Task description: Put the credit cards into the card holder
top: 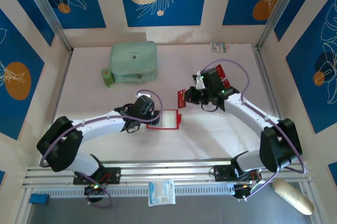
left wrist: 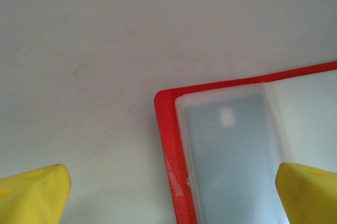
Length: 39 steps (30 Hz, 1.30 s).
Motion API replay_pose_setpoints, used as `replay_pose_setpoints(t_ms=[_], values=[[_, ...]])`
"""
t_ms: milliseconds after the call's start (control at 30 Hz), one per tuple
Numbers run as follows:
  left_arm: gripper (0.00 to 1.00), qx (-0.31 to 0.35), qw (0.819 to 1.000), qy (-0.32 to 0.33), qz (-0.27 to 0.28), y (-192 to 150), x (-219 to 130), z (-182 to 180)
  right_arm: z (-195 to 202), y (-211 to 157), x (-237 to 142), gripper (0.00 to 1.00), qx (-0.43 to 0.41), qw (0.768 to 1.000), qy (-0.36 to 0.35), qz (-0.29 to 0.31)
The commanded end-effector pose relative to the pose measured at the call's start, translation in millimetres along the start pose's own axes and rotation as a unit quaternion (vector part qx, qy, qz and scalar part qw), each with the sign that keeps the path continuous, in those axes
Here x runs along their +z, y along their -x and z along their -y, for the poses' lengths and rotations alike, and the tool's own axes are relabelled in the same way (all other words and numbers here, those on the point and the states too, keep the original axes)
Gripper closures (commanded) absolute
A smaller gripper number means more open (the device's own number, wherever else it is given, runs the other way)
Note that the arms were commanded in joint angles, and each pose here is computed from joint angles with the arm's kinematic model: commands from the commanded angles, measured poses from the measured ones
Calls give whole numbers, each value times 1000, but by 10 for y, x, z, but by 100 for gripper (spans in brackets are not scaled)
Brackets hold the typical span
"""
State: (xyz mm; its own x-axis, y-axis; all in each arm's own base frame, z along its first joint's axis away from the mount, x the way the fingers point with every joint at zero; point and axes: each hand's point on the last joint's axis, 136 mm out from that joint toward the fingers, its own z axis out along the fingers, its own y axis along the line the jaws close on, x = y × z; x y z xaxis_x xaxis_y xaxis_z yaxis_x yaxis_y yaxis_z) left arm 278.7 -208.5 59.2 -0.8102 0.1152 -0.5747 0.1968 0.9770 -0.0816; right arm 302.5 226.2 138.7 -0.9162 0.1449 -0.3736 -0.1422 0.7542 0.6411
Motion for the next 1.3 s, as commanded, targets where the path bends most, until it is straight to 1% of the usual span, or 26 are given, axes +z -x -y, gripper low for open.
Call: replay_pose_setpoints(t_ms=[0,133,267,500,867,1267], values=[[0,10,1000,18,-7,12,18,-68,-393,17,60,100,25,992,122,31],[0,14,999,31,-13,-34,49,-114,-285,-167,242,100,37,991,124,35],[0,17,998,52,-19,-103,80,-206,-240,-315,409,100,44,990,133,22],[0,20,997,73,-30,-222,107,-313,-201,-474,609,100,45,990,134,23],[0,4,995,93,-34,-335,110,-432,-5,-585,693,100,50,992,105,55],[0,1,994,102,-38,-402,131,-483,-29,-614,809,100,48,992,106,58]])
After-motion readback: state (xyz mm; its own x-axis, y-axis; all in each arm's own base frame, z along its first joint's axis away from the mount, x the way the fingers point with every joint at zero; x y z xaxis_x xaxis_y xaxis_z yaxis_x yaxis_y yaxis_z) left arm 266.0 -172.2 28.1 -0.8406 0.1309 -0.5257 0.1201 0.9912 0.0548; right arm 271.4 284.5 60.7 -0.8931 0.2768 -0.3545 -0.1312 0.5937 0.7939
